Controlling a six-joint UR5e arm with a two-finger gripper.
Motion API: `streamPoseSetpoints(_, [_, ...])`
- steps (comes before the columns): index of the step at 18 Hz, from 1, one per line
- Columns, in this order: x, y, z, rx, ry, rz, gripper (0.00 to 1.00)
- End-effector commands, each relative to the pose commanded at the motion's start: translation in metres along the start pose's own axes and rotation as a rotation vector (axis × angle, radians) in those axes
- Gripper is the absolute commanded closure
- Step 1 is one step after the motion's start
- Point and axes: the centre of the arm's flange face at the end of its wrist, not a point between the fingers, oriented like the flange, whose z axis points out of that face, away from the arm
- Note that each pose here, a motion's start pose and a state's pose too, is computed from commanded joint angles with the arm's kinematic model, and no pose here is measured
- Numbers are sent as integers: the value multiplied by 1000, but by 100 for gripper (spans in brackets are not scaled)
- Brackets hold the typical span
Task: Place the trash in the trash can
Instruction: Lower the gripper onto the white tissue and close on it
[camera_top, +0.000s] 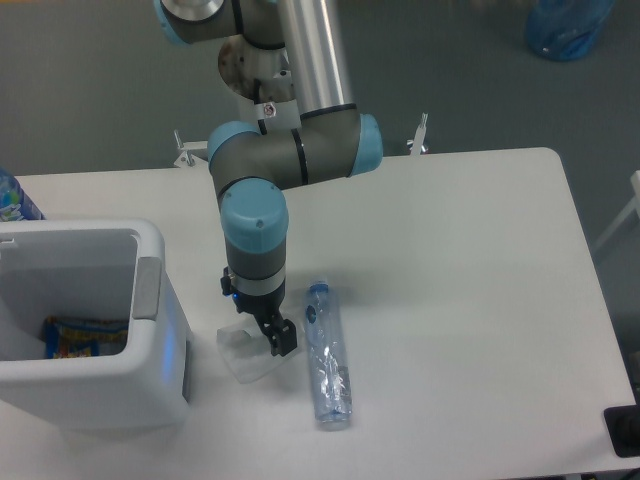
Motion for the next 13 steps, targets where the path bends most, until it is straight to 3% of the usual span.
streamPoseSetpoints(3, [2, -2, 2, -3, 3, -13, 1])
streamPoseSetpoints(8, [2, -2, 1, -5, 0, -37, 30])
streamPoseSetpoints(13, [2, -2, 2, -8, 0, -62, 47])
